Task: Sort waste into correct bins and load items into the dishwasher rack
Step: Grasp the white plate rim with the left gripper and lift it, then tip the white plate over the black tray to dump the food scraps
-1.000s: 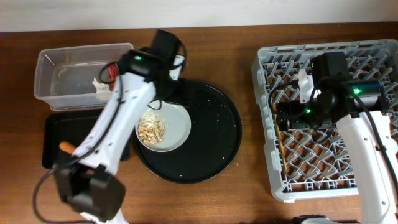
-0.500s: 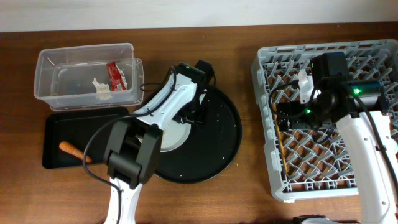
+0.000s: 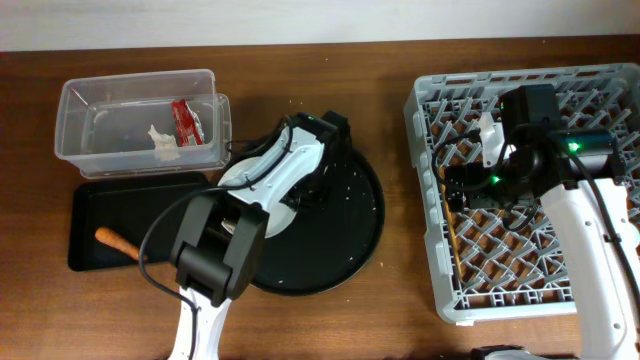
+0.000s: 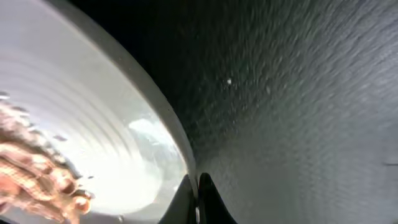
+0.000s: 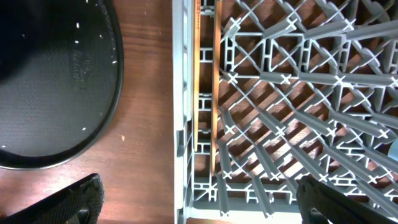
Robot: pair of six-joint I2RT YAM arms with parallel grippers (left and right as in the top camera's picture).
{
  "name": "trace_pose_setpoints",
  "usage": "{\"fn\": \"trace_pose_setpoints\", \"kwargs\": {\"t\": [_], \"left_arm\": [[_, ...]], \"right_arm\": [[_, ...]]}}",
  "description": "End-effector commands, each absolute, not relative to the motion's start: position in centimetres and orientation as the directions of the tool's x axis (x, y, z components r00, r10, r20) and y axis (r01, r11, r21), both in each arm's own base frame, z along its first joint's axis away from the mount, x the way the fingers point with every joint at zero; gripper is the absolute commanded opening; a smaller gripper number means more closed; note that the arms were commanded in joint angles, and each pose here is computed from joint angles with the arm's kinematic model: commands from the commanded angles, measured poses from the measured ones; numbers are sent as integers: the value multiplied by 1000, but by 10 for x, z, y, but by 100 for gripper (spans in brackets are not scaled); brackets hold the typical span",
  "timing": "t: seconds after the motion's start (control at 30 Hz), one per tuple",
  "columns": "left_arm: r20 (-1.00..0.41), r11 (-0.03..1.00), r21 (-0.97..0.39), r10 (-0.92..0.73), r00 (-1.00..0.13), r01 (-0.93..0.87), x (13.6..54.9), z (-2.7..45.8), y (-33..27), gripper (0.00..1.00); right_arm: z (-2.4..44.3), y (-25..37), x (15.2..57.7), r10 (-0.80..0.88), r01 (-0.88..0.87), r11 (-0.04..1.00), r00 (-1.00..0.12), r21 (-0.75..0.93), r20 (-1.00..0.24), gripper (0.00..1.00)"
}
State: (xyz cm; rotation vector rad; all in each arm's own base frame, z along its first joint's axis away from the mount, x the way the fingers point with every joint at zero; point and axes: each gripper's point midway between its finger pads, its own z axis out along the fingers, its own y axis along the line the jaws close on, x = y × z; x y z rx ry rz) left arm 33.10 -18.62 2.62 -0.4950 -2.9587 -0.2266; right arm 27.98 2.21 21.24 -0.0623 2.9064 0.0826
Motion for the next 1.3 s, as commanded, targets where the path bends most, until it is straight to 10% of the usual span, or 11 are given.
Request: {"fn": "trace_pose_setpoints", "kwargs": {"t": [0.0,0.83,1.27], "left_arm": [[74,943,186,266,-961,275,352,60,-183,0],[-37,968,225,-109,-993,-114,310,160,-48,0],[-77,890,-452,28,-997,60,335,149,-44,1]], "right_arm": [[212,19,280,-27,-38,998,-973,43,-230,98],[211,16,277,-28,-34,999,-975,24,-221,98],[211,14,276,-28,-32,999,-976,16,-215,98]]}}
